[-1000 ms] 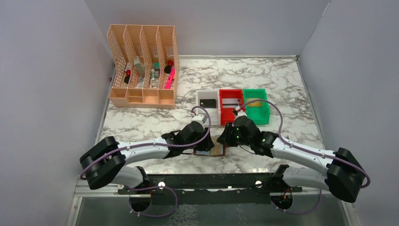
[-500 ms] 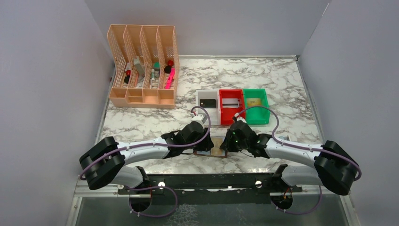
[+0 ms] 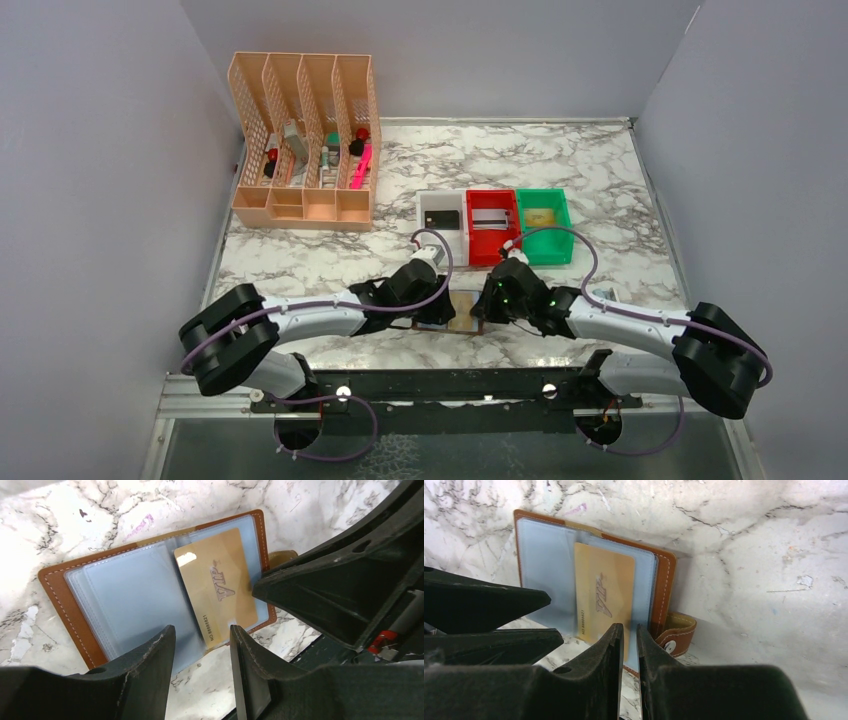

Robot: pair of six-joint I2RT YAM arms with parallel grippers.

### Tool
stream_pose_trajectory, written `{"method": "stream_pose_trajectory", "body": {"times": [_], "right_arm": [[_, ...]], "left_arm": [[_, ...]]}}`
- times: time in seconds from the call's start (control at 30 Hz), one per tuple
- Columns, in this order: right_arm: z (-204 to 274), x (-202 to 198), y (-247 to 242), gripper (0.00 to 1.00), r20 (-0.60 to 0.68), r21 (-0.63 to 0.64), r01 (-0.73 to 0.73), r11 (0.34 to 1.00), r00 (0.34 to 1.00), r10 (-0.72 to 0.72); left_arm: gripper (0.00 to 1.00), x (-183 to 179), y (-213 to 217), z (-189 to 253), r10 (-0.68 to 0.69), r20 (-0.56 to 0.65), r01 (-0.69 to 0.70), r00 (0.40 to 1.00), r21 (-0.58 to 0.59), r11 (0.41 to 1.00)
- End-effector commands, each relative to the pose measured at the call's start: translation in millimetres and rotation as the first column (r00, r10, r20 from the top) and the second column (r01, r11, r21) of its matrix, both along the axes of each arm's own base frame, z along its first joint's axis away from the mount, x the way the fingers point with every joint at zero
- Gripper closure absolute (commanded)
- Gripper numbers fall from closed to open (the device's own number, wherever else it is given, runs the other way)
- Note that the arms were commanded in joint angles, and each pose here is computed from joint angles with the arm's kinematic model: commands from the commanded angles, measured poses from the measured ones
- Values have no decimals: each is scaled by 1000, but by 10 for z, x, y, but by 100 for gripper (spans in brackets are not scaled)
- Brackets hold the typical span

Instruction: Take the credit cards out of the card holder

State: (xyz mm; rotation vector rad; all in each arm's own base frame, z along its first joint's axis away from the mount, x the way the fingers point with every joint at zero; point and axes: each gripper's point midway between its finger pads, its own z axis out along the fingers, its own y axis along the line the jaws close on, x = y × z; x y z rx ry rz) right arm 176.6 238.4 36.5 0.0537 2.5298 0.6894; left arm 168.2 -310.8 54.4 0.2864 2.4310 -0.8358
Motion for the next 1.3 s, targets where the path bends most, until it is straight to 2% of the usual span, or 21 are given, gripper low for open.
{"method": "stream_pose_trajectory", "body": {"times": [0.0, 0.13, 0.33, 0.67, 0.9, 1.0, 1.13, 1.27], "right_arm": [[-94, 2, -116, 79, 3, -23, 43, 999, 999, -43], [-153, -24, -85, 79, -9, -4, 34, 999, 999, -34], [-361, -92, -180, 84, -56, -56, 52, 997, 997, -55], [-441, -114, -196, 86, -76, -77, 49, 996, 996, -55], [-470, -113, -178, 86, -85, -83, 43, 996, 995, -50], [-473, -110, -156, 87, -88, -79, 37, 996, 995, -44], [-487, -120, -123, 87, -97, -68, 28, 997, 995, -34], [-491, -128, -111, 87, -103, -63, 24, 998, 994, -30]], "left_arm": [[53, -29, -170, 10, -62, -9, 61, 998, -32, 998], [53, -42, -200, -75, -72, -27, 72, 997, -27, 997], [54, -50, -169, -187, -59, -47, 59, 997, -6, 998], [55, 18, 155, -415, 93, -56, -87, 994, 111, 990], [53, 42, 216, -386, 120, -37, -116, 992, 111, 987], [59, 38, 182, -406, 126, -49, -121, 991, 92, 988], [66, -27, 90, -412, 138, -92, -141, 986, -24, 990], [73, -25, 146, -404, 169, -89, -173, 982, -42, 984]]}}
